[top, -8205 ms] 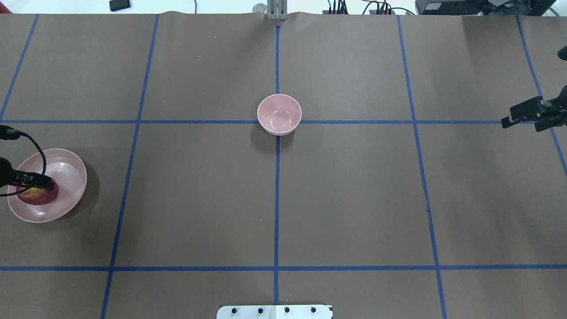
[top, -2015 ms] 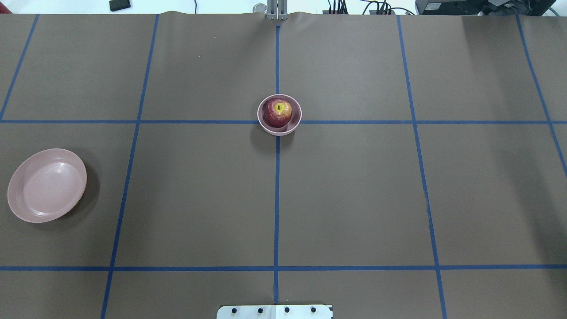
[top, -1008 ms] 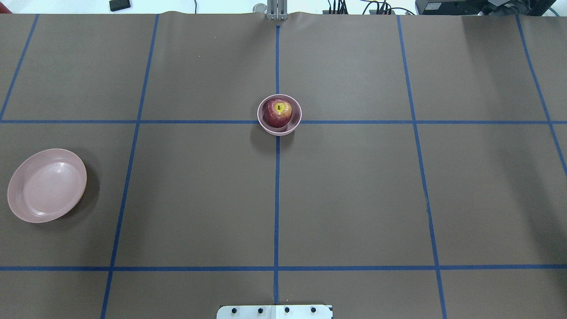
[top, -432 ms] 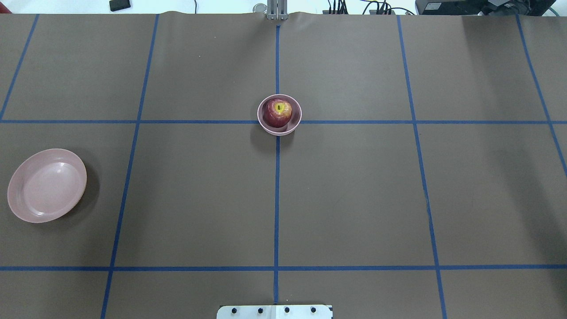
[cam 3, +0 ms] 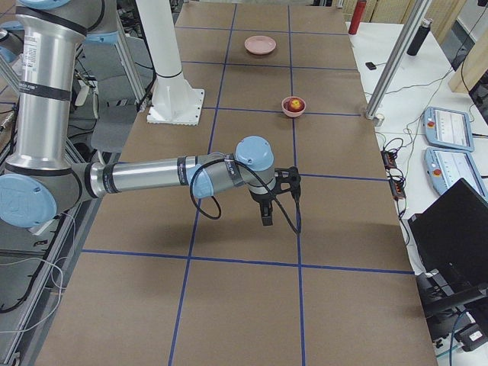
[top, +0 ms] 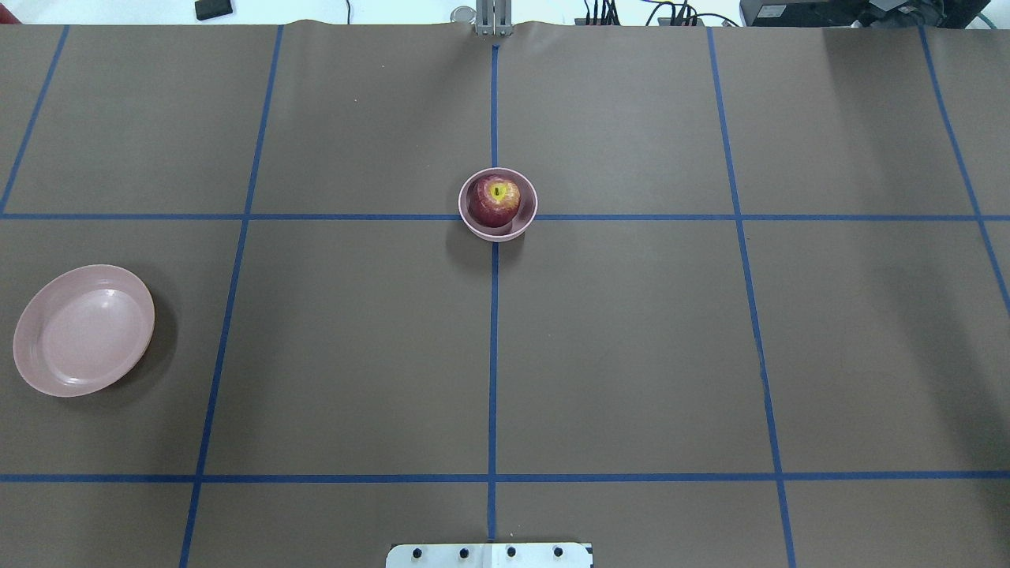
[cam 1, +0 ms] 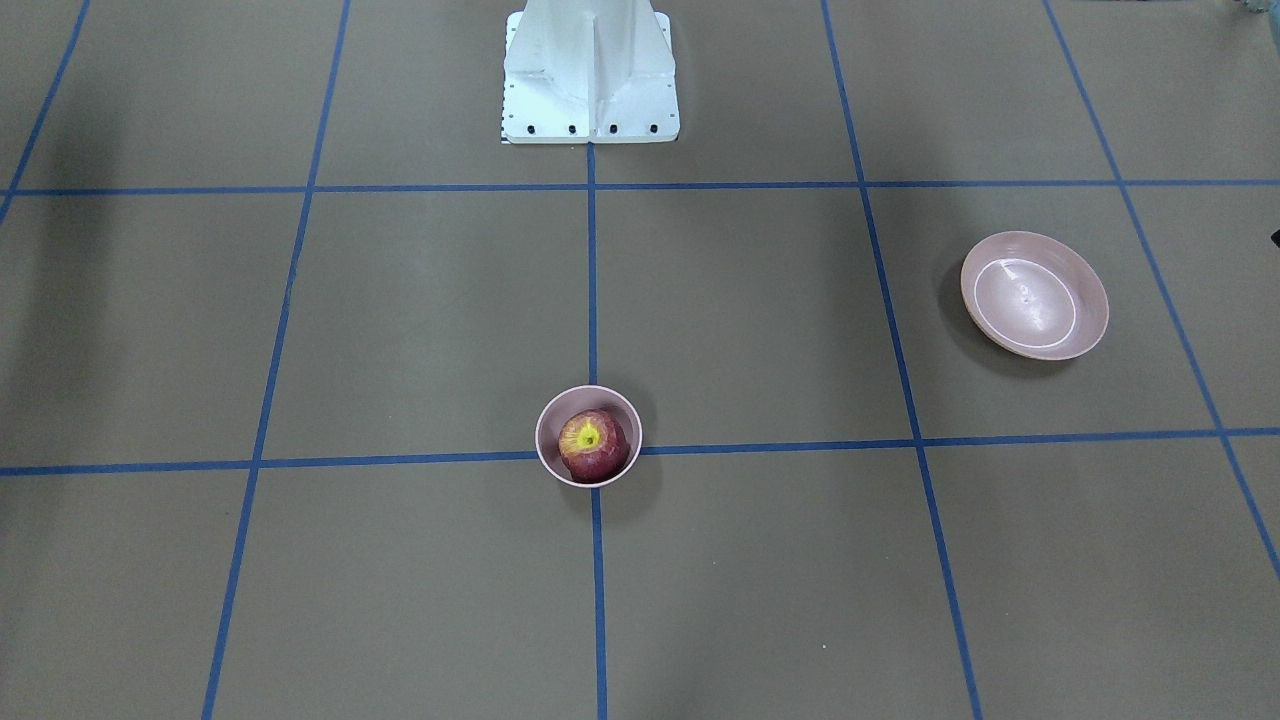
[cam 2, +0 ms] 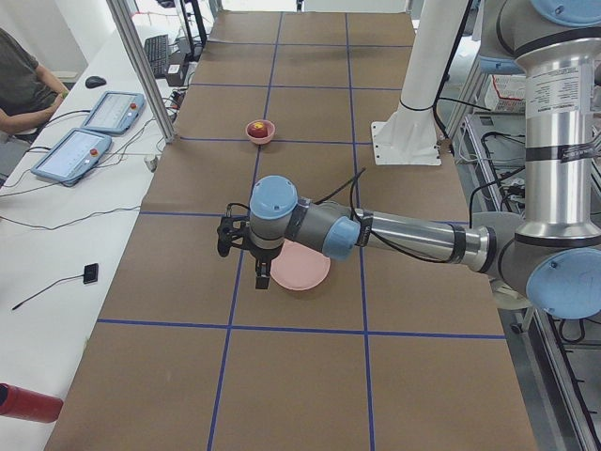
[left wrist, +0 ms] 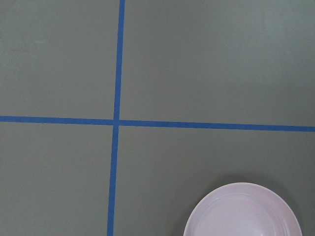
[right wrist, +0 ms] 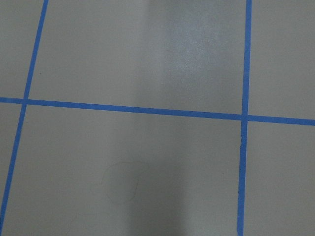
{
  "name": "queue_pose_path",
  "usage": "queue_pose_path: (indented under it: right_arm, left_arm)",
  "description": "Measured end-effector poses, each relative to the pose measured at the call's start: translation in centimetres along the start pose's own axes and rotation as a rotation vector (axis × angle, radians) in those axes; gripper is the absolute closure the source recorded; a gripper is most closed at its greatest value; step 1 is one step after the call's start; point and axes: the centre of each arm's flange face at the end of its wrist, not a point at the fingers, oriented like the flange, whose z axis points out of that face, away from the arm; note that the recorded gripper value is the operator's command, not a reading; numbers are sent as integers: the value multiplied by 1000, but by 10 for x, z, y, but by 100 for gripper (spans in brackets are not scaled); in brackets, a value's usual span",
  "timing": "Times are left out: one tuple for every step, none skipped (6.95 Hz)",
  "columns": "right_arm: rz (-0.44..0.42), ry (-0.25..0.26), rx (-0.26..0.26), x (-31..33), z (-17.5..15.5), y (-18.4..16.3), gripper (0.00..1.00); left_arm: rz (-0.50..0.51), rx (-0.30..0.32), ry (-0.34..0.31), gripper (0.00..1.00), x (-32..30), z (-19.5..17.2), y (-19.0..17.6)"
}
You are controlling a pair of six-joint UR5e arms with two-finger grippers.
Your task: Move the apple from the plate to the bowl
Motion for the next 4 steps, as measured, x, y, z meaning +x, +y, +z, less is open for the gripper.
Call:
queue_pose_path:
  right_arm:
    - [1,0,-1,0,1,0,0]
    - [-2,1,-2,0,1,-1,0]
    - [-8,2,-4,-2,3,-2,0]
    - [-15,3,-9,-5,6,-3,0]
  left_arm:
    - [-1,3,1,2,2,-1,0]
    - [3,6,0,2,3,-2,-1]
    - [10,9,-5,2,4,-3,-2]
    - [18,15,-3,2,7,-6,-3]
